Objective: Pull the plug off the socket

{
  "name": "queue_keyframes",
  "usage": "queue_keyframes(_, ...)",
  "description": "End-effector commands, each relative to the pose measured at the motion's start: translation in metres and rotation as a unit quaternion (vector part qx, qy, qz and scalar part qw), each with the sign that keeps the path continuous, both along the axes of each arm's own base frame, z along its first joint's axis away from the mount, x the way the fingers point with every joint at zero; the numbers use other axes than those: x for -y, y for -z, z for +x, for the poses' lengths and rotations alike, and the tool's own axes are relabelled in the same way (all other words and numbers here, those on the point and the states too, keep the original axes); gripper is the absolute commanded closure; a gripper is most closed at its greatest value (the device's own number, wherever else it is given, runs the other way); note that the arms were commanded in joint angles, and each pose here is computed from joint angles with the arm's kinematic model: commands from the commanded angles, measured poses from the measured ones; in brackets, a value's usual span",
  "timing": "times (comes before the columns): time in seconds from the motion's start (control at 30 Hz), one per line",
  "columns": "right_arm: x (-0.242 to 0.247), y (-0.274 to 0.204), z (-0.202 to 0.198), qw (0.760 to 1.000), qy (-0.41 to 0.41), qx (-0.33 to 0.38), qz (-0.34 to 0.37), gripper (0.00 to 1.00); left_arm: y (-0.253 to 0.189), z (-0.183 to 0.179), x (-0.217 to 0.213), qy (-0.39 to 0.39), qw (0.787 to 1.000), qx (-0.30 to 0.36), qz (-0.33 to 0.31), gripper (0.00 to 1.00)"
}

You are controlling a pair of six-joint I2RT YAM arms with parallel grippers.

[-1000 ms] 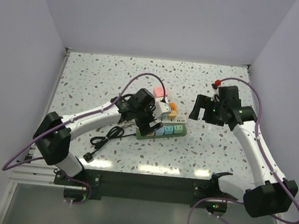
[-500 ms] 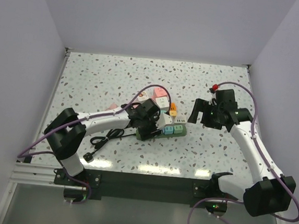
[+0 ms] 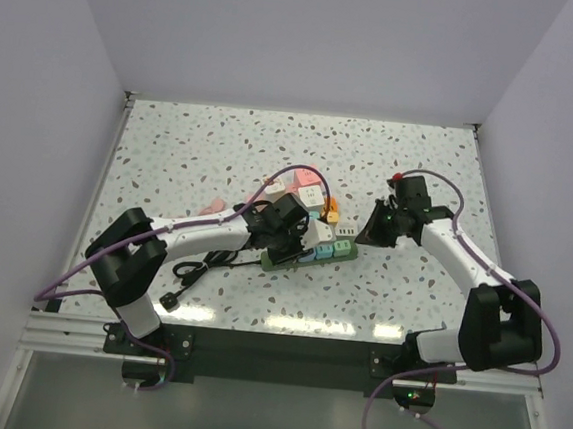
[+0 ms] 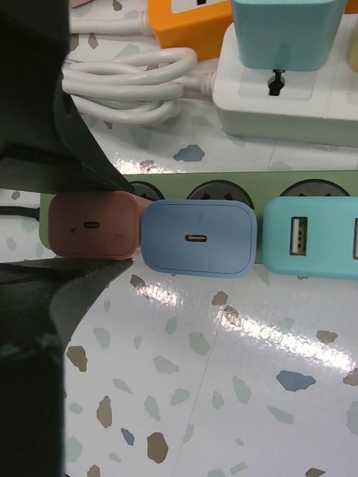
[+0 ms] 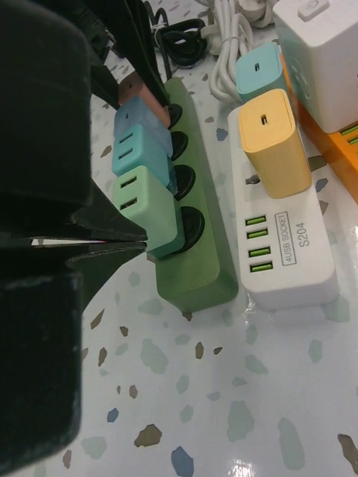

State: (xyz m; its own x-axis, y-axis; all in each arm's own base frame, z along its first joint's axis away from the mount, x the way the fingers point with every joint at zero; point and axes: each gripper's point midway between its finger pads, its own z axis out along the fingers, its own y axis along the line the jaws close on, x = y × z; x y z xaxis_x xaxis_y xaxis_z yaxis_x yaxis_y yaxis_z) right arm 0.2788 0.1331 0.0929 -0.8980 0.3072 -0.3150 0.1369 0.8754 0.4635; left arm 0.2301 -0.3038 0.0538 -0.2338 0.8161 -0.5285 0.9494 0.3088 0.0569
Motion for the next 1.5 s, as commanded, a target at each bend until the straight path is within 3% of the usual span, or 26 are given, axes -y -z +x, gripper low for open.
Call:
queue_keyframes(0.0, -0.018, -0.009, 0.01, 0.999, -0.013, 0.018, 0.049, 1.0, 0.015, -0.007, 0.002, -0.018, 1.0, -0.02, -0.002, 1.0)
queue_keyframes(0.13, 0.004, -0.019, 0.012, 0.999, 0.034, 0.027, -0.004, 1.0, 0.0, -0.001, 0.005, -0.034, 0.999, -0.002, -0.02, 1.0)
queue_keyframes(0.17, 0.008, -0.023, 0.012, 0.998, 0.042, 0.034, -0.012, 0.79, -0.006, 0.001, 0.006, -0.037, 0.999, 0.004, -0.028, 1.0)
queue_keyframes(0.23, 0.008, -0.042, 0.012, 0.997, 0.045, 0.062, -0.001, 0.5, -0.023, 0.006, 0.009, -0.041, 0.998, 0.025, -0.049, 1.0)
queue_keyframes(0.27, 0.005, -0.047, 0.011, 0.997, 0.04, 0.065, 0.009, 0.3, -0.025, 0.007, 0.009, -0.042, 0.997, 0.03, -0.052, 1.0)
queue_keyframes(0.37, -0.011, -0.054, 0.001, 0.998, 0.02, 0.027, 0.049, 0.15, -0.031, 0.01, 0.009, -0.046, 0.997, 0.04, -0.057, 1.0)
queue_keyframes(0.53, -0.046, -0.049, -0.01, 0.985, 0.035, -0.054, 0.157, 0.04, -0.029, 0.01, 0.013, -0.051, 0.996, 0.033, -0.065, 1.0)
queue_keyframes(0.73, -0.077, -0.046, -0.022, 0.971, 0.059, -0.126, 0.195, 0.04, -0.044, 0.015, 0.018, -0.066, 0.992, 0.048, -0.091, 1.0)
queue_keyframes(1.0, -0.101, -0.012, -0.046, 0.953, 0.094, -0.218, 0.189, 0.09, -0.068, 0.02, 0.019, -0.103, 0.985, 0.079, -0.113, 1.0)
queue_keyframes(1.27, -0.099, 0.007, -0.035, 0.952, 0.143, -0.212, 0.168, 0.14, -0.076, 0.002, 0.03, -0.1, 0.982, 0.13, -0.094, 1.0)
queue_keyframes(1.37, -0.1, 0.015, -0.034, 0.949, 0.155, -0.213, 0.174, 0.21, -0.076, 0.0, 0.036, -0.098, 0.982, 0.131, -0.098, 1.0)
queue_keyframes(1.47, -0.095, 0.029, -0.033, 0.949, 0.174, -0.212, 0.159, 0.38, -0.069, -0.001, 0.04, -0.102, 0.981, 0.135, -0.092, 1.0)
